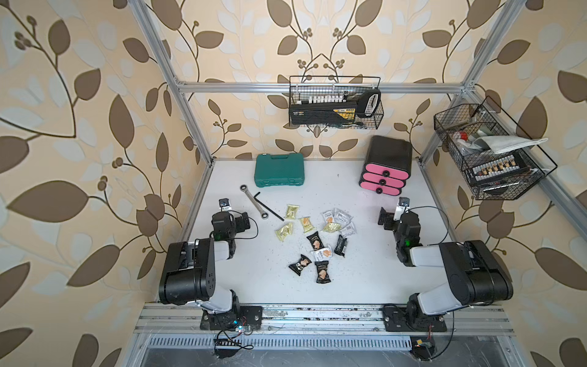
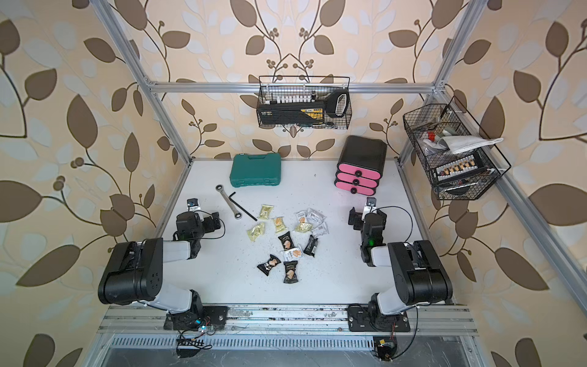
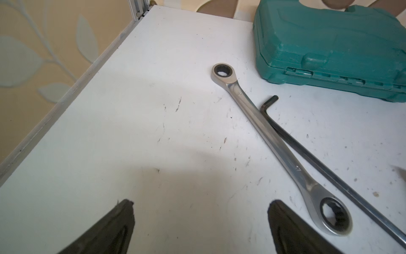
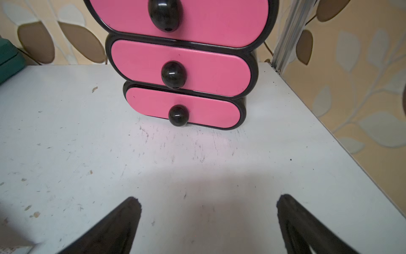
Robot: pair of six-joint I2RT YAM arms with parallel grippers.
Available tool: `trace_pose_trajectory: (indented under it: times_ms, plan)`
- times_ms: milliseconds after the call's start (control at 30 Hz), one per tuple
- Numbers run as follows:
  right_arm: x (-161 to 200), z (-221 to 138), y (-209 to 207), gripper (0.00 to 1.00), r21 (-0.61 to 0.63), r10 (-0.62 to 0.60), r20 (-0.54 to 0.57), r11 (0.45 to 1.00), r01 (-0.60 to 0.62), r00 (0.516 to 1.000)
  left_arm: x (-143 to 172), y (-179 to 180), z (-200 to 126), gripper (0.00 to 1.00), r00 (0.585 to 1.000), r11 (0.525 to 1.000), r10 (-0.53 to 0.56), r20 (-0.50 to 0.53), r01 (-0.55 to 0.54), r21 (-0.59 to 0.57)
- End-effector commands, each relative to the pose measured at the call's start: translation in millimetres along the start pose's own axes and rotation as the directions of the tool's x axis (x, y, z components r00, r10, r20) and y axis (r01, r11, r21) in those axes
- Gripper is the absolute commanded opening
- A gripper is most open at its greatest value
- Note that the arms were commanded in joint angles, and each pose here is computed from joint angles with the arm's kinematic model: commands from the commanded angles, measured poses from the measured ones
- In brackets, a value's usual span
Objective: Place the cookies into the drawer by color
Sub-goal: Open the drawer in the storage box.
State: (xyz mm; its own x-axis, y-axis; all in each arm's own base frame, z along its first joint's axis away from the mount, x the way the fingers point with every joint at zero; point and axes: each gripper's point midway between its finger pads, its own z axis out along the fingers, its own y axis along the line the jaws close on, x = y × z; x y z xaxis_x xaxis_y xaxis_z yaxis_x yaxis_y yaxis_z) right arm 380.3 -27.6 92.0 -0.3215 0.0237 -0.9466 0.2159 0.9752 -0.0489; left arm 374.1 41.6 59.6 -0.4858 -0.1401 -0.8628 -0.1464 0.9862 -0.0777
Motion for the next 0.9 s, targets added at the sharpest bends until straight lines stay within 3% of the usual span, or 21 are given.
trace_pose_trajectory:
  times_ms: [0,433,500,600,700,767,867]
  plan:
    - [-7,2,1,0.99,0.003,0.006,0.021,1.0,-0.006,1.0,-19,-6,-1,0.99,0.998,1.0,-0.005,0.057,0.003,0.026]
    - [-9,-1,0,0.99,0.005,0.009,0.036,1.0,-0.01,0.999,-18,-6,-1,0.98,0.999,1.0,-0.005,0.054,0.004,0.024]
    - [-18,-11,-4,0.99,0.018,0.016,0.079,1.0,-0.017,0.997,-18,-7,-1,0.98,0.999,1.0,-0.004,0.054,0.002,0.027]
    - [-59,-47,-2,0.99,0.054,-0.012,0.149,0.999,0.004,0.989,-19,-6,-1,0.98,0.998,1.0,-0.006,0.055,0.004,0.025]
    - [-96,-81,-12,0.99,0.036,0.216,0.131,0.974,-0.222,0.967,-19,-6,-1,0.98,0.998,1.0,-0.005,0.057,0.003,0.026]
    - [-102,-99,-11,0.98,0.012,0.351,0.048,0.936,-0.352,0.935,-19,-6,-1,0.98,0.998,1.0,-0.005,0.057,0.003,0.025]
    - [-108,-111,16,0.98,-0.113,0.461,-0.115,0.874,-0.473,0.88,-18,-6,-1,0.98,0.998,1.0,-0.004,0.055,0.002,0.026]
